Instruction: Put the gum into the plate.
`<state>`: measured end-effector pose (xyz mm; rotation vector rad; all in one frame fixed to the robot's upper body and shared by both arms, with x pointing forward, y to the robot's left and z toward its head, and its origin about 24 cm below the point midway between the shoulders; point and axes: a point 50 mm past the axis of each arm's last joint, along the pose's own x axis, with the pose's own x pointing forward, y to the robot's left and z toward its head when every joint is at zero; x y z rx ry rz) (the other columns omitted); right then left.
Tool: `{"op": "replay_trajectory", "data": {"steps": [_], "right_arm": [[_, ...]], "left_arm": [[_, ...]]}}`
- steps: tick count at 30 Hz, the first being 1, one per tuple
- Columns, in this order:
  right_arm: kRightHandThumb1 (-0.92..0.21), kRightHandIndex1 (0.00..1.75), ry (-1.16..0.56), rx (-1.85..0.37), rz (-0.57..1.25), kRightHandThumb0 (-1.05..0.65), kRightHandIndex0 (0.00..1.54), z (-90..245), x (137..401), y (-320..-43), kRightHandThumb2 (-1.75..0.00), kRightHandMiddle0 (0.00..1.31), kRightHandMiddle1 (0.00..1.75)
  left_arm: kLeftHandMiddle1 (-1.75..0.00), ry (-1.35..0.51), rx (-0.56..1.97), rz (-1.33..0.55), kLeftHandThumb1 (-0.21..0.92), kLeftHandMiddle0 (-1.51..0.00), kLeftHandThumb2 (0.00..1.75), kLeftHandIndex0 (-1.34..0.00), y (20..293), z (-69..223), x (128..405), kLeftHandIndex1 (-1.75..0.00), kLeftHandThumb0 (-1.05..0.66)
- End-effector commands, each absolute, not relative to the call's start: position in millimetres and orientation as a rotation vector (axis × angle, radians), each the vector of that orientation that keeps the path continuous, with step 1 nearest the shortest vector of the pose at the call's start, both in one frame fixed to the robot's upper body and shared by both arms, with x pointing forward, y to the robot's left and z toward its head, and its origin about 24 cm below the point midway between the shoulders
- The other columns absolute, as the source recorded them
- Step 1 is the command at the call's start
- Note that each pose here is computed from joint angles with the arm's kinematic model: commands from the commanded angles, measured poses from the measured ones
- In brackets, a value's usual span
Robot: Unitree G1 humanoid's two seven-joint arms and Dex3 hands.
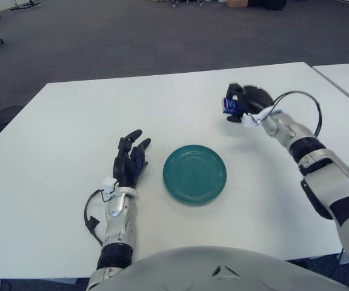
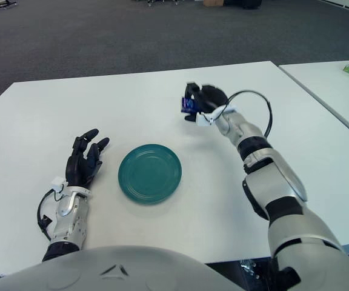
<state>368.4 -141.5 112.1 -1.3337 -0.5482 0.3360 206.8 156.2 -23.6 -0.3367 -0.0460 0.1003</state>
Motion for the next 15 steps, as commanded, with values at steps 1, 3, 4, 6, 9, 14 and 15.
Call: {"op": "replay_trajectory", "data": {"steps": [1,3,4,6,9,14,15], "right_arm": [[-0.47,1.75,-0.710,-1.295,0.409,-0.43,0.95,121.5,348.7,-116.0,-1.12,0.50,1.75],[-0.45,1.75,-0.727,-1.290,0.422,-0.44,0.97,121.1,344.5,-113.6,-1.15,0.51,1.75],[-0.44,1.75,-0.746,-1.291,0.435,-0.44,0.98,119.8,341.3,-110.0,-1.16,0.52,1.75],[-0.43,1.75,-0.784,-1.296,0.464,-0.45,0.99,117.8,334.6,-101.8,-1.17,0.53,1.75],[-0.42,1.75,-0.848,-1.306,0.511,-0.45,1.02,118.5,323.1,-90.5,-1.19,0.54,1.75],[-0.40,1.75,-0.950,-1.354,0.594,-0.46,1.08,118.2,302.1,-76.3,-1.21,0.55,1.75],[-0.40,1.75,-0.954,-1.359,0.603,-0.46,1.09,117.6,299.8,-75.4,-1.22,0.55,1.75]], "left_arm": [[-0.81,0.197,-0.450,0.188,0.92,-0.33,0.62,-0.14,133.3,-72.8,164.4,-1.05,-0.69],[-0.81,0.197,-0.449,0.187,0.92,-0.33,0.62,-0.14,131.9,-73.0,165.0,-1.05,-0.70],[-0.81,0.197,-0.444,0.188,0.92,-0.33,0.63,-0.14,131.3,-72.7,165.4,-1.05,-0.70],[-0.81,0.198,-0.438,0.191,0.92,-0.33,0.63,-0.14,130.3,-72.4,166.2,-1.04,-0.70],[-0.82,0.203,-0.436,0.198,0.92,-0.33,0.64,-0.13,128.6,-72.6,167.3,-1.04,-0.70],[-0.82,0.207,-0.438,0.209,0.92,-0.34,0.65,-0.13,128.9,-73.0,168.3,-1.04,-0.69],[-0.82,0.207,-0.438,0.209,0.92,-0.34,0.65,-0.13,128.5,-73.1,168.3,-1.04,-0.68]]}}
